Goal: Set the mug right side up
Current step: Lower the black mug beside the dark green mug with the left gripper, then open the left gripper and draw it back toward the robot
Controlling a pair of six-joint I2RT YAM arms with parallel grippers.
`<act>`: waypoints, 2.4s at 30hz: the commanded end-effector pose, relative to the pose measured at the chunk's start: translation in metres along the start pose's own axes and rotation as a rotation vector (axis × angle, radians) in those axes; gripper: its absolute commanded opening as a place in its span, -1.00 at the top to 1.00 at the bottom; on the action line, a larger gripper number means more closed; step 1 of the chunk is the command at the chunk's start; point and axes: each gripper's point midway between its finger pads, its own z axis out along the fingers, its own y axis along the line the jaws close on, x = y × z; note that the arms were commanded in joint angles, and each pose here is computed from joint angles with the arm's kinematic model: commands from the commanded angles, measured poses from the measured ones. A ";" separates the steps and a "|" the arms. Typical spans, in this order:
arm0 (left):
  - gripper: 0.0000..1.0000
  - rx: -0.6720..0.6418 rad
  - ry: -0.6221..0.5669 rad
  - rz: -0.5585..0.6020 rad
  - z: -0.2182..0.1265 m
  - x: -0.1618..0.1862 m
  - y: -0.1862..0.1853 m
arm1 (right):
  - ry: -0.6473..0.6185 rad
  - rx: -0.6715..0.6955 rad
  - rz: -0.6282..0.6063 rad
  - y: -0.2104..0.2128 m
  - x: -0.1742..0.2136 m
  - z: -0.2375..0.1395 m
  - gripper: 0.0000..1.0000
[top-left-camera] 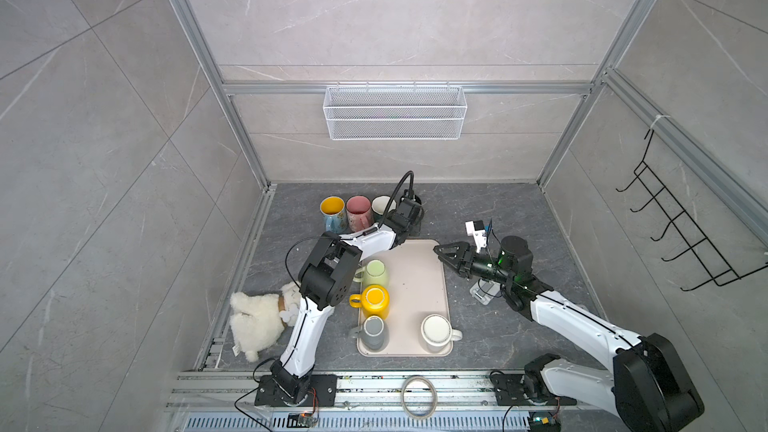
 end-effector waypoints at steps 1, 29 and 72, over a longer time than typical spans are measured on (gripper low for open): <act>1.00 0.029 -0.172 -0.078 -0.013 -0.059 -0.007 | 0.011 -0.016 0.000 0.000 0.002 0.000 -0.41; 0.09 0.069 -0.129 -0.084 -0.027 -0.054 -0.010 | 0.016 -0.014 0.009 -0.002 0.001 0.003 -0.42; -0.07 -0.010 -0.207 -1.107 -0.317 0.011 0.134 | 0.163 0.079 0.063 -0.012 0.030 0.074 -0.38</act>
